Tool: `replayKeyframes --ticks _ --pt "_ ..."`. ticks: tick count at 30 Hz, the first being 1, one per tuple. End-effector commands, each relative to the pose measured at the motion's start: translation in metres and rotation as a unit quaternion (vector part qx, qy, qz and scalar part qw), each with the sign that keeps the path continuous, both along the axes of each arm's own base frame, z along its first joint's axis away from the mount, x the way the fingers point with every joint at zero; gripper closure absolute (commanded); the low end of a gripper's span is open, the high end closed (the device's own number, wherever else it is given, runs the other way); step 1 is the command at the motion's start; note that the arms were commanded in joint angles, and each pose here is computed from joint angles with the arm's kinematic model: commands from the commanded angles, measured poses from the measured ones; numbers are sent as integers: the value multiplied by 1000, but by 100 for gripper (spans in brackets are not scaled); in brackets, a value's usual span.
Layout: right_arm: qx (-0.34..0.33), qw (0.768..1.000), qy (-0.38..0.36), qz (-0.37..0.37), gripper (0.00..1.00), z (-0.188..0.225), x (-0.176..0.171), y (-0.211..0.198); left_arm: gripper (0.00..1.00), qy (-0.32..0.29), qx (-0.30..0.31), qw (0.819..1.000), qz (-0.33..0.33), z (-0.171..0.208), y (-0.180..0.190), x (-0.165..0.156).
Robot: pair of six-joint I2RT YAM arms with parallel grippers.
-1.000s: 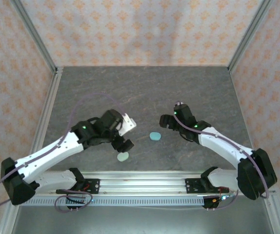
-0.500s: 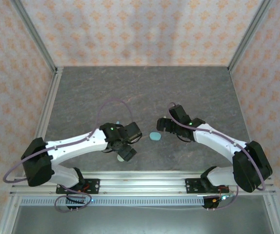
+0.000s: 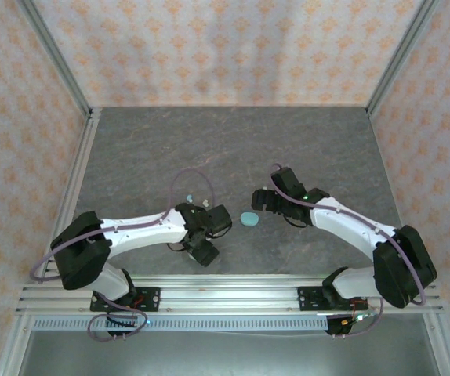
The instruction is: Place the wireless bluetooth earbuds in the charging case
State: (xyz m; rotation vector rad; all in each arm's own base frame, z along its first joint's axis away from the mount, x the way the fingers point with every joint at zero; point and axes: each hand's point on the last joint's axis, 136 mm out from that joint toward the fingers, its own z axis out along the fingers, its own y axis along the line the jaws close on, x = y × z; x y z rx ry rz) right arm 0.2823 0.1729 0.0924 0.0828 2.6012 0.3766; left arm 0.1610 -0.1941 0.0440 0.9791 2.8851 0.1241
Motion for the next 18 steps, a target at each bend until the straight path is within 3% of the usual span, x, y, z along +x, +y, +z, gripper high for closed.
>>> replayKeyframes --ticks 1,18 --pt "-8 1000 -11 3 5 8 7 2 18 1 -2 1000 4 -8 -2 1" --pt "3 1000 -1 -11 3 3 7 4 47 32 -7 999 -19 -26 -12 -4"
